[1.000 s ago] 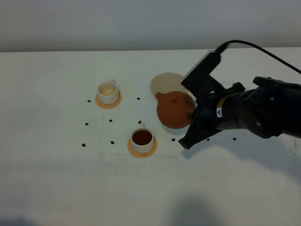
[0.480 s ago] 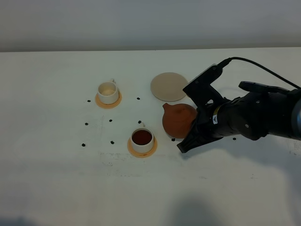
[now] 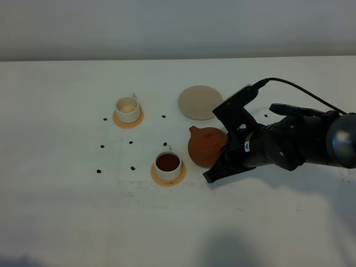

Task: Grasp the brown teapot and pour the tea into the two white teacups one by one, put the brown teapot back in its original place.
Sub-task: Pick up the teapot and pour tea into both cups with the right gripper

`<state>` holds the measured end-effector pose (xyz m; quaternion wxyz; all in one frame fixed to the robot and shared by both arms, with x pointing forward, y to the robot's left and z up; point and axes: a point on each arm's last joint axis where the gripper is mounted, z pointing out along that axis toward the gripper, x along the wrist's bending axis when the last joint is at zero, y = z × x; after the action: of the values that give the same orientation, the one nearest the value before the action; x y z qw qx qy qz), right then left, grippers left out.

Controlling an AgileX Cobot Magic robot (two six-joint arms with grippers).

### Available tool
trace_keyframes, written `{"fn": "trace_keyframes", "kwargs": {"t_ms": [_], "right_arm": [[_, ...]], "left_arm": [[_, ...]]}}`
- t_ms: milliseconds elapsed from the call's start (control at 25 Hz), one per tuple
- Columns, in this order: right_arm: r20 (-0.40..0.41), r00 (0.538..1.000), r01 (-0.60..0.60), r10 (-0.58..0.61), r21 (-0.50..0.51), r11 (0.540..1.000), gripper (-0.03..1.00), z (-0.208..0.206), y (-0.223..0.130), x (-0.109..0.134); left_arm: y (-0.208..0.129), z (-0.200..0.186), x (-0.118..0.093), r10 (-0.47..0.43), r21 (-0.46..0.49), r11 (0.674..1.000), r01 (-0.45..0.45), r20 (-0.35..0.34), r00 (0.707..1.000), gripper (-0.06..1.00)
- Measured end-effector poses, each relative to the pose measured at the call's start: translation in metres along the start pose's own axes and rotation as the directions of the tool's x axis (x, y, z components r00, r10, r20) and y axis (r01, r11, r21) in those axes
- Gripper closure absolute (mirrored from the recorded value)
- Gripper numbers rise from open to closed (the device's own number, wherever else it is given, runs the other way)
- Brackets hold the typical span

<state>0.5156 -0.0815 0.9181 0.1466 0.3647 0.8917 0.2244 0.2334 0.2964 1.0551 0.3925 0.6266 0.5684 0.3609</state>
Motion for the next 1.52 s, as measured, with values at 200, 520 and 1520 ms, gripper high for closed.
{"fn": "trace_keyframes", "kwargs": {"t_ms": [200, 520, 1520], "right_arm": [[-0.008, 1.000, -0.018, 0.018, 0.021, 1.000, 0.88, 0.009, -0.004, 0.001], [-0.012, 1.000, -0.025, 0.025, 0.038, 0.999, 0.88, 0.017, -0.008, 0.002], [0.054, 0.997, 0.055, -0.049, -0.116, 0.992, 0.88, -0.017, 0.034, -0.015]], "left_arm": [[0.000, 0.000, 0.000, 0.000, 0.000, 1.000, 0.000, 0.000, 1.000, 0.47], [0.000, 0.000, 0.000, 0.000, 0.000, 1.000, 0.000, 0.000, 1.000, 0.47], [0.000, 0.000, 0.000, 0.000, 0.000, 1.000, 0.000, 0.000, 1.000, 0.47]]}}
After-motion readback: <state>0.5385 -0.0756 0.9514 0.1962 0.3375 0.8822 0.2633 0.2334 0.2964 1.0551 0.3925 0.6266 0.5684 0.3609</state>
